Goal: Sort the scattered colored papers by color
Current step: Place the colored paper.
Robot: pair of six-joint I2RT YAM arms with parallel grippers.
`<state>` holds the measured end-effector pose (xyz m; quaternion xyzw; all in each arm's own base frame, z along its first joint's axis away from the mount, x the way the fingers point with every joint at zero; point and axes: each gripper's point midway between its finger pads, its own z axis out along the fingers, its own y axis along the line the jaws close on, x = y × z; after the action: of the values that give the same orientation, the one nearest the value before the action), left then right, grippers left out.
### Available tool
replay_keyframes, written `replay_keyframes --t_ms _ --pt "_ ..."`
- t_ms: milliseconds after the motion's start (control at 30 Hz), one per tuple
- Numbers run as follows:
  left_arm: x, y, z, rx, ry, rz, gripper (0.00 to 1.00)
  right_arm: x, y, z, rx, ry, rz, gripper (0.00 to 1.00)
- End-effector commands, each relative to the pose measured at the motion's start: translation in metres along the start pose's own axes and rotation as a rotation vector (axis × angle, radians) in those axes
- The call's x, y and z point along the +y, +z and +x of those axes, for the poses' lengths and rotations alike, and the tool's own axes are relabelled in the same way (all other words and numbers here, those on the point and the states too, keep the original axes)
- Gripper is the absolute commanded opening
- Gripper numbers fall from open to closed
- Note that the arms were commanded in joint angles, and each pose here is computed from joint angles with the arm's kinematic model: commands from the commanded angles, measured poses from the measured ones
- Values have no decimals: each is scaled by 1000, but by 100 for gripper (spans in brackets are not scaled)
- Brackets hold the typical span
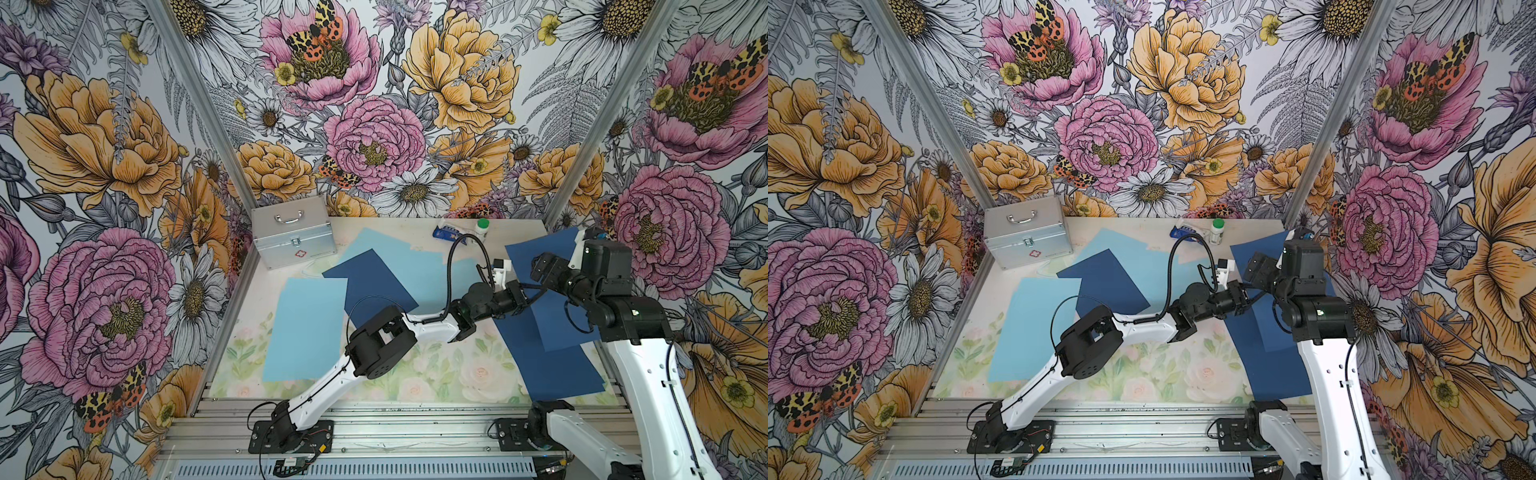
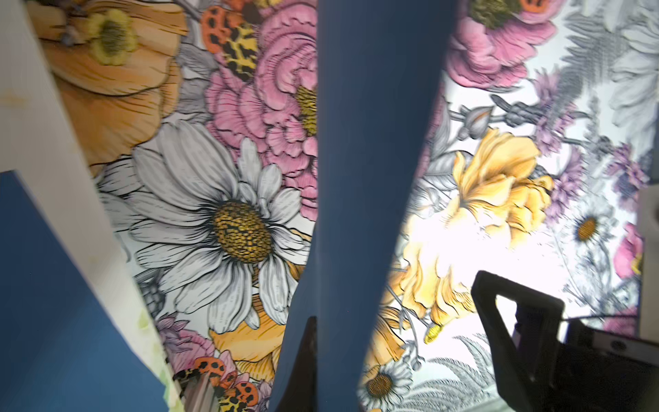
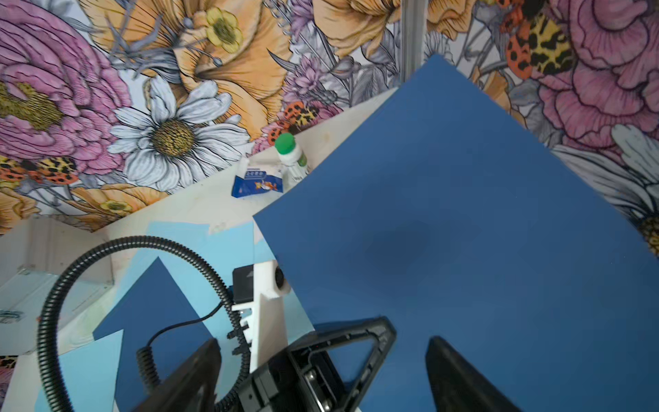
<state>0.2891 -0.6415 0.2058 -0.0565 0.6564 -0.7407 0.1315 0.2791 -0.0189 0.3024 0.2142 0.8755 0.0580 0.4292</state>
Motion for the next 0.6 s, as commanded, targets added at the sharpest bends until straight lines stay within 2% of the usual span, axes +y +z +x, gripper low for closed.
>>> replay_keyframes --t_ms 0,100,167,200,233,267,400,567 --pt "63 -6 -2 -83 -148 -198 0 -16 11 7 6 72 26 90" --pt "93 -14 4 -107 -211 -277 0 -35 31 25 50 127 49 86" --pt "110 -16 12 -101 -233 -340 0 -49 48 41 90 159 68 66" --pt "116 -16 16 -96 -243 -356 0 -54 55 47 107 173 76 50" --pt "124 -15 22 -76 -257 -373 0 -60 61 55 130 190 83 21" --pt "131 -15 26 -64 -279 -387 0 -65 67 63 153 208 87 0" --pt "155 -19 36 -49 -334 -425 0 -74 80 86 213 227 95 0" --pt "163 -27 41 -49 -339 -466 0 -92 98 119 282 243 145 0"
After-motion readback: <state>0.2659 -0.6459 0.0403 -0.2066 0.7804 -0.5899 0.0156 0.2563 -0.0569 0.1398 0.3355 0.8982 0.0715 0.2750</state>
